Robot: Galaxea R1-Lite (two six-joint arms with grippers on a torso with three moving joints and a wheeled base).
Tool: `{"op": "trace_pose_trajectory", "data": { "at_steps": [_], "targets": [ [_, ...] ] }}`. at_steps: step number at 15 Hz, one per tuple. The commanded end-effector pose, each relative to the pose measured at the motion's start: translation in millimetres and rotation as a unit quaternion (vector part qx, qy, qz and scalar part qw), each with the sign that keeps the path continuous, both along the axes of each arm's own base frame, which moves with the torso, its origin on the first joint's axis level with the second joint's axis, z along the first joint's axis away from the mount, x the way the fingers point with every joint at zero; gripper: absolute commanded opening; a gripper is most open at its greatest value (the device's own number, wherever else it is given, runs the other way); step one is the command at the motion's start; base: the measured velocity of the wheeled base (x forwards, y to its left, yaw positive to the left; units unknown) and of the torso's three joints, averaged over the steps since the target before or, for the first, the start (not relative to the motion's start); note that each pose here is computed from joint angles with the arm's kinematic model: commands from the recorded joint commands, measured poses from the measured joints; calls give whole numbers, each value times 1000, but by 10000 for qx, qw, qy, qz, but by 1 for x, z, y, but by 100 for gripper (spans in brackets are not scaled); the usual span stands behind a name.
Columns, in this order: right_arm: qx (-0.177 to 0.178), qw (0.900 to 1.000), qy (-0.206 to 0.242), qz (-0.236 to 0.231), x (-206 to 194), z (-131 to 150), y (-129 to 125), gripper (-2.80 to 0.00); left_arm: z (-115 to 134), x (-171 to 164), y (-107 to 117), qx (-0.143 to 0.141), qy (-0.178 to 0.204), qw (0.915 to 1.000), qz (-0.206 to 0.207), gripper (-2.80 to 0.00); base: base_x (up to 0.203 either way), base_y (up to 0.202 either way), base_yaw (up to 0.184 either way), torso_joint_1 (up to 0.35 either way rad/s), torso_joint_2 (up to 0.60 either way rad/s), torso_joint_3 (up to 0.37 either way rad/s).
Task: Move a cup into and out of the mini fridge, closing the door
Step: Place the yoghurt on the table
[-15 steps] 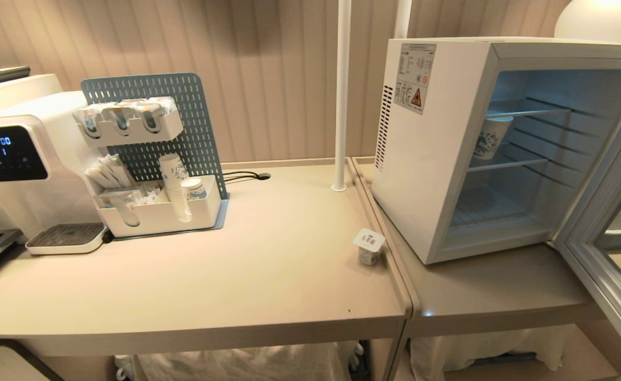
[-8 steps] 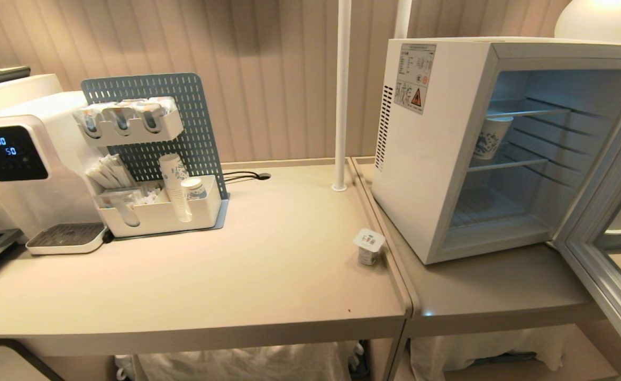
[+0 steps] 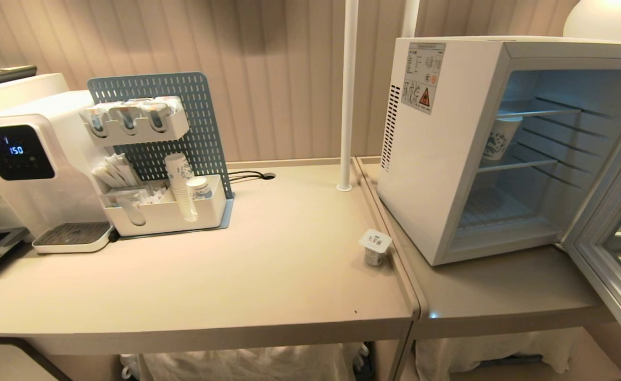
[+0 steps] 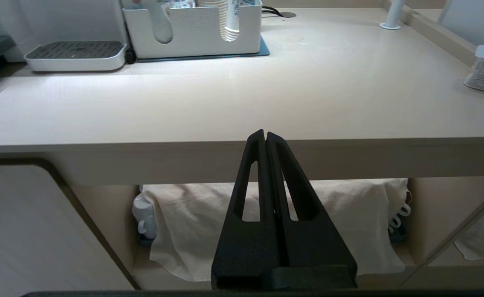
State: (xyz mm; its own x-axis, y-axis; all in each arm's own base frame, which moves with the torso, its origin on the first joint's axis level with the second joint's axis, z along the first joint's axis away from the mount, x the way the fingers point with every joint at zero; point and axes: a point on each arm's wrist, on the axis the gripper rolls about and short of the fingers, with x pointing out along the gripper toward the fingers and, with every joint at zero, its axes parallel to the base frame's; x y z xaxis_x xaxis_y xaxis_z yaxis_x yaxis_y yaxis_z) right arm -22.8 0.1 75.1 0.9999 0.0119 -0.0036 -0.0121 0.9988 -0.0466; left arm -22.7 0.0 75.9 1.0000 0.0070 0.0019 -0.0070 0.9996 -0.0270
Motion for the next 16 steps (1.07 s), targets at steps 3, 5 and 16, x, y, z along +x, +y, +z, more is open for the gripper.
{"op": "trace_pose_trajectory", "data": {
  "at_steps": [3, 5, 16],
  "targets": [
    [-5, 10000, 5, 9, 0, 0, 0, -280, 0, 0, 0, -3, 2, 10000, 3, -280, 0, 170, -2, 3, 2, 2],
    [-5, 10000, 3, 9, 0, 0, 0, -280, 0, 0, 0, -3, 2, 10000, 10, -280, 0, 192, -1, 1, 1, -1],
    [-12, 10000, 5, 17, 0, 0, 0, -280, 0, 0, 0, -3, 2, 10000, 3, -280, 0, 192, 1, 3, 2, 3]
  ]
}}
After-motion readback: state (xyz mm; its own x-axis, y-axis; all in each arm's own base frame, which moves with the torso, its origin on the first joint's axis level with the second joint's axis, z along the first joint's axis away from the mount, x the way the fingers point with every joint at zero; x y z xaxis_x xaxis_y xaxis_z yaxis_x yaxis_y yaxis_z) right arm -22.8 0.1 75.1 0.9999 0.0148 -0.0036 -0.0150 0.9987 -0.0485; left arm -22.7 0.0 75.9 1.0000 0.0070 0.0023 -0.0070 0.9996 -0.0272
